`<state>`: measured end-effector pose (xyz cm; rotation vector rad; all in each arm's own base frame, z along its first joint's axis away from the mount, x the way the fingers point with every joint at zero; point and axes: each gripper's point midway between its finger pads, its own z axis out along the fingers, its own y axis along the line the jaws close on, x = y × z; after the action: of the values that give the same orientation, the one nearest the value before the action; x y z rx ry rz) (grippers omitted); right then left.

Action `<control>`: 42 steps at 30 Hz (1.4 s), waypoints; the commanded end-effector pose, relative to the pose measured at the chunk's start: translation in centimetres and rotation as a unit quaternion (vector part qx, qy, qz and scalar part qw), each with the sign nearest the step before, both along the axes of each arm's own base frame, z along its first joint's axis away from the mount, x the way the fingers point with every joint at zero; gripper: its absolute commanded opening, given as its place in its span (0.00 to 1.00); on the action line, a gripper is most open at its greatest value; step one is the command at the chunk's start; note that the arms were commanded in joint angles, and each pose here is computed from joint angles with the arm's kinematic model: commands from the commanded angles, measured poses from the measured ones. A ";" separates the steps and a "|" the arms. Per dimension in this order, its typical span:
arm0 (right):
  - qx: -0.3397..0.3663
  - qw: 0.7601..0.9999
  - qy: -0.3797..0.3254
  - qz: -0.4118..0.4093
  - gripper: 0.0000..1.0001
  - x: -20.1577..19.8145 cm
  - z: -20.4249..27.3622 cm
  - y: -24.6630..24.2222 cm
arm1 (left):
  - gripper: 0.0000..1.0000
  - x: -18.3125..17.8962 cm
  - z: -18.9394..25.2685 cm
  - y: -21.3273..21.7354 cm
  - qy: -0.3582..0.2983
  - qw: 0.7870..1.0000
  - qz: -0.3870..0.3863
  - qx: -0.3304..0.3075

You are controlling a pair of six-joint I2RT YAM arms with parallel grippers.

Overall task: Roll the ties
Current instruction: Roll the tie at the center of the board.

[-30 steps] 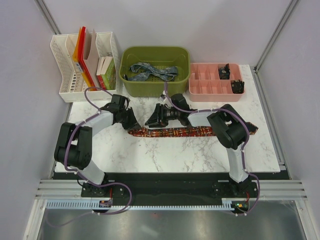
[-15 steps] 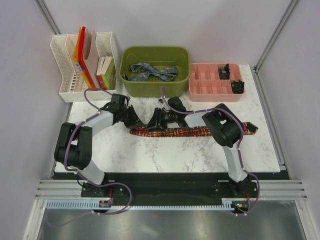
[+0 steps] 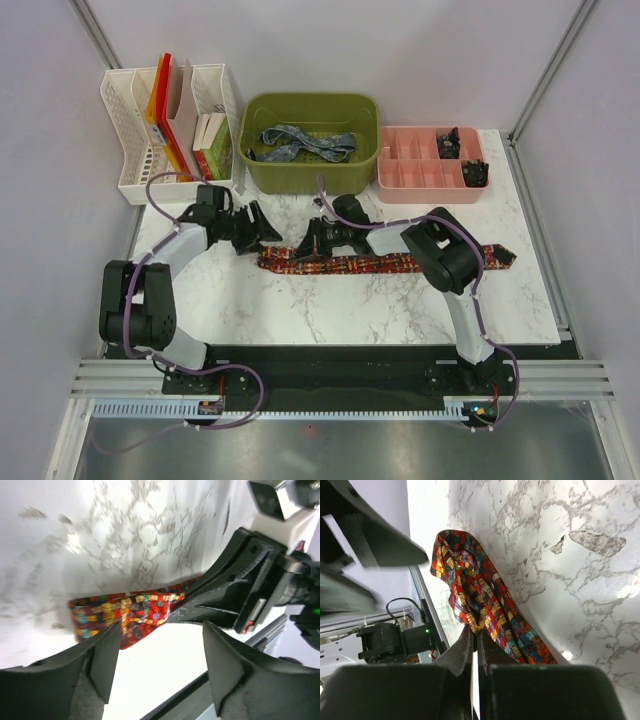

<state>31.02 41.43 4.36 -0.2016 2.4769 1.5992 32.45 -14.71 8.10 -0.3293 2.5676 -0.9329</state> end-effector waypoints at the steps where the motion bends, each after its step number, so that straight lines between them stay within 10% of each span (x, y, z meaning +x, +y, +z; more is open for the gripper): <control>1: 0.018 0.999 -0.048 0.015 0.00 0.6 0.9 0.6 | 0.79 1.1 5.7 1.8 -0.163 0.978 -0.128 0.024; 3: 0.022 0.998 -0.055 0.019 0.00 0.5 1.0 0.6 | 0.94 0.2 5.8 1.9 -0.224 0.946 -0.226 0.055; 12: 0.026 0.997 -0.067 0.026 0.00 0.3 0.5 0.6 | 1.00 -0.7 2.7 1.9 -0.427 0.757 -0.474 0.143; 21: 0.030 0.996 -0.076 0.033 0.01 0.4 0.8 0.9 | 1.00 0.0 -0.4 0.0 -0.484 0.646 -0.566 0.165; 32: 0.035 0.995 -0.079 0.044 0.02 0.2 1.0 1.0 | 0.98 -0.9 -4.4 -0.7 -0.453 0.575 -0.649 0.208; 42: 0.040 0.995 -0.081 0.046 0.03 0.4 1.3 1.1 | 0.85 -1.5 -6.2 -0.9 -0.414 0.566 -0.676 0.223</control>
<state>30.93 41.61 4.13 -0.3471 2.3958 1.6060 30.63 -15.73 2.27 1.8797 1.6226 -0.5019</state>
